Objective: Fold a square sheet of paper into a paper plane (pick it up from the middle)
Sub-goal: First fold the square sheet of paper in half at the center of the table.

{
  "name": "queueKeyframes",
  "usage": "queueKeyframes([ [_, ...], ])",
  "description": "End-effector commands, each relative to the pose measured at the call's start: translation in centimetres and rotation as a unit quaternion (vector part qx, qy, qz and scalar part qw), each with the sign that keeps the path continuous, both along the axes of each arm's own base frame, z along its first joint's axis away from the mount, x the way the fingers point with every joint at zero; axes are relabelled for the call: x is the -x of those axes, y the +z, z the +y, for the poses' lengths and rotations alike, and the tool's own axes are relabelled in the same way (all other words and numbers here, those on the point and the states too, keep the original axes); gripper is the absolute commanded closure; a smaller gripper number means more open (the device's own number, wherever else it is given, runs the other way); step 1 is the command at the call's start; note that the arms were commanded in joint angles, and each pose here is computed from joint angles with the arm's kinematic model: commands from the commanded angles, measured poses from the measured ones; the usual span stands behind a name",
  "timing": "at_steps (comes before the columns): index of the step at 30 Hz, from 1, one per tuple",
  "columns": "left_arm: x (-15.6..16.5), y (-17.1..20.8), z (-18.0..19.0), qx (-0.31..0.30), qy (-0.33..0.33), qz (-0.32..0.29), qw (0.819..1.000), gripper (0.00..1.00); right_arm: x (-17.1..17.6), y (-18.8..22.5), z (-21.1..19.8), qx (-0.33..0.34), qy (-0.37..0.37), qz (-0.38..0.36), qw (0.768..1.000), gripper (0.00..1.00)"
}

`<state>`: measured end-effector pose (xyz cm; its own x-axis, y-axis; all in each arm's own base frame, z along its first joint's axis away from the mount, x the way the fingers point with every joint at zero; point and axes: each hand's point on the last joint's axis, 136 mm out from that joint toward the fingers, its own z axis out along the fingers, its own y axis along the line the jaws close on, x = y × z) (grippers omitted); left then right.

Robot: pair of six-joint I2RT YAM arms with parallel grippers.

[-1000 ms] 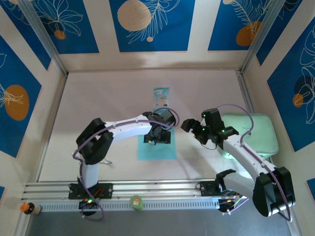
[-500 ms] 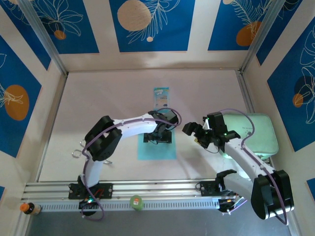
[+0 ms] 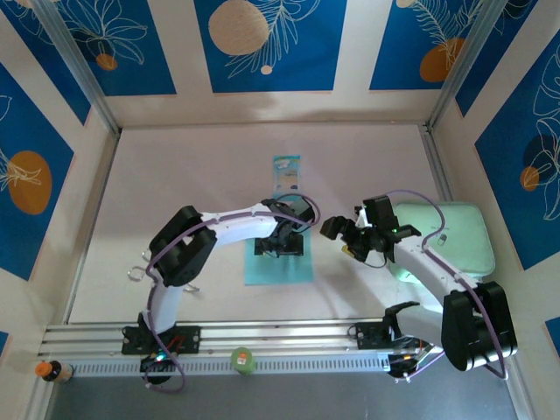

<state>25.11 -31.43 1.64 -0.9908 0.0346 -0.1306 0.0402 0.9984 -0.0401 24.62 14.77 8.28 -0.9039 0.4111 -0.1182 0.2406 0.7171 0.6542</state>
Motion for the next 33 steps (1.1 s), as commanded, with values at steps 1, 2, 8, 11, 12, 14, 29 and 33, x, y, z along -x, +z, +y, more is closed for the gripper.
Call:
queueKeyframes([
  [1, 1.6, -3.3, 1.2, -0.019, 0.005, 0.045, 0.999, 0.14, 0.0, 1.2, 0.6, -0.003, 0.017, -0.019, 1.0, 0.07],
  [2, 1.5, -3.2, 1.2, -0.019, 0.003, 0.044, 0.999, 0.14, 0.0, 1.3, 0.6, -0.002, 0.016, -0.02, 1.0, 0.07],
  [8, 1.3, -2.5, 1.3, -0.016, -0.002, 0.031, 0.999, 0.15, -0.6, 1.9, 0.5, 0.004, 0.013, -0.032, 0.999, 0.07],
  [11, 1.0, -2.0, 0.9, -0.001, -0.003, 0.019, 1.0, 0.21, -0.7, 2.2, 0.8, 0.003, 0.019, -0.039, 0.999, 0.08],
  [12, 0.9, -1.8, 0.6, 0.006, -0.005, 0.014, 1.0, 0.25, -0.8, 2.2, 0.9, 0.003, 0.018, -0.043, 0.999, 0.07],
  [14, 0.5, -1.2, 0.2, 0.021, -0.008, 0.002, 1.0, 0.31, -1.0, 2.4, 0.9, 0.001, 0.013, -0.049, 0.999, 0.08],
  [29, -1.6, 5.5, -0.6, 0.13, -0.03, -0.132, 0.982, 0.54, -2.0, 6.1, -1.9, 0.04, -0.063, -0.164, 0.984, 0.13],
  [33, -1.9, 7.4, -1.1, 0.18, -0.029, -0.156, 0.971, 0.54, -1.9, 7.3, -1.8, -0.038, -0.083, -0.202, 0.975, 0.22],
])
